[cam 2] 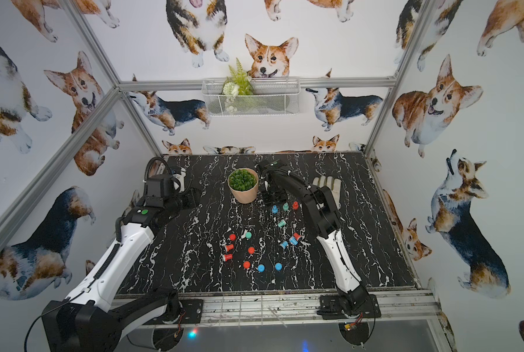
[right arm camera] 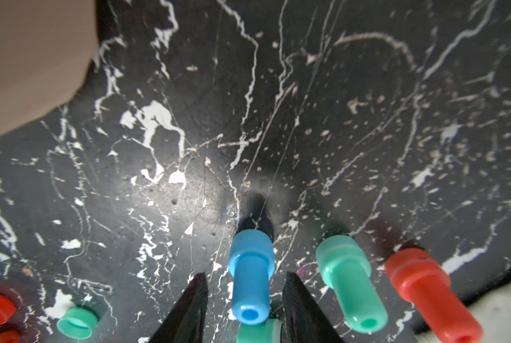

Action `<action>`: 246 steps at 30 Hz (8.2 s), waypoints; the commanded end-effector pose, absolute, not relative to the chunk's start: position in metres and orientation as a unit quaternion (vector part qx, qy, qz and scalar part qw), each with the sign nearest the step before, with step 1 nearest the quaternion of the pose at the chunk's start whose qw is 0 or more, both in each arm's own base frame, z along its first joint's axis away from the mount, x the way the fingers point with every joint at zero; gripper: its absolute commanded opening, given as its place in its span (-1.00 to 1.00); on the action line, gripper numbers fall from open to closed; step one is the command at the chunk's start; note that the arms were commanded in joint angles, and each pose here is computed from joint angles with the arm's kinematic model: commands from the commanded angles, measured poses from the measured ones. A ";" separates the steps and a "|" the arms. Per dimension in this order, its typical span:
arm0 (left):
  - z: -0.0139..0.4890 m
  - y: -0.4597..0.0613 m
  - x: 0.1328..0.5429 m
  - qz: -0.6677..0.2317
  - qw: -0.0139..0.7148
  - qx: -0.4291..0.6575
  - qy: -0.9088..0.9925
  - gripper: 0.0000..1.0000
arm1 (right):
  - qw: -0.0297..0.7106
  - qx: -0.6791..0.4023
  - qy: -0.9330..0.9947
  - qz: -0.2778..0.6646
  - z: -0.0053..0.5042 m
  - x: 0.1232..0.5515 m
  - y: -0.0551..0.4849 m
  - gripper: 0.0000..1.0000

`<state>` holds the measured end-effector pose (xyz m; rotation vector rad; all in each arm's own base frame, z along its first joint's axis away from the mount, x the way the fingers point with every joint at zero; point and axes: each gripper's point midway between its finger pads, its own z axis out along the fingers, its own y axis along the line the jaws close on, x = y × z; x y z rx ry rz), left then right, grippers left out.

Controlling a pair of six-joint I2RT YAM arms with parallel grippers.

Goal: Close the stamp cap
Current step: Place the stamp at the center of the board, then pick up the stamp from the center of the board.

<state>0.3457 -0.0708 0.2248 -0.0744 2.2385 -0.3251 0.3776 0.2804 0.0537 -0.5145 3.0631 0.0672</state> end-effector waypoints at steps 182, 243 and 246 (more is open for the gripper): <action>0.268 -0.296 0.235 -0.369 0.248 0.106 0.889 -0.63 | 0.566 -0.558 0.552 0.251 0.288 0.196 0.302 -0.12; 0.356 -0.254 0.211 -0.484 0.298 0.071 0.820 -0.66 | 0.563 -0.484 0.559 0.369 0.326 0.171 0.304 -0.03; 0.361 -0.257 0.210 -0.492 0.295 0.079 0.815 -0.66 | 0.569 -0.481 0.552 0.375 0.327 0.172 0.306 -0.02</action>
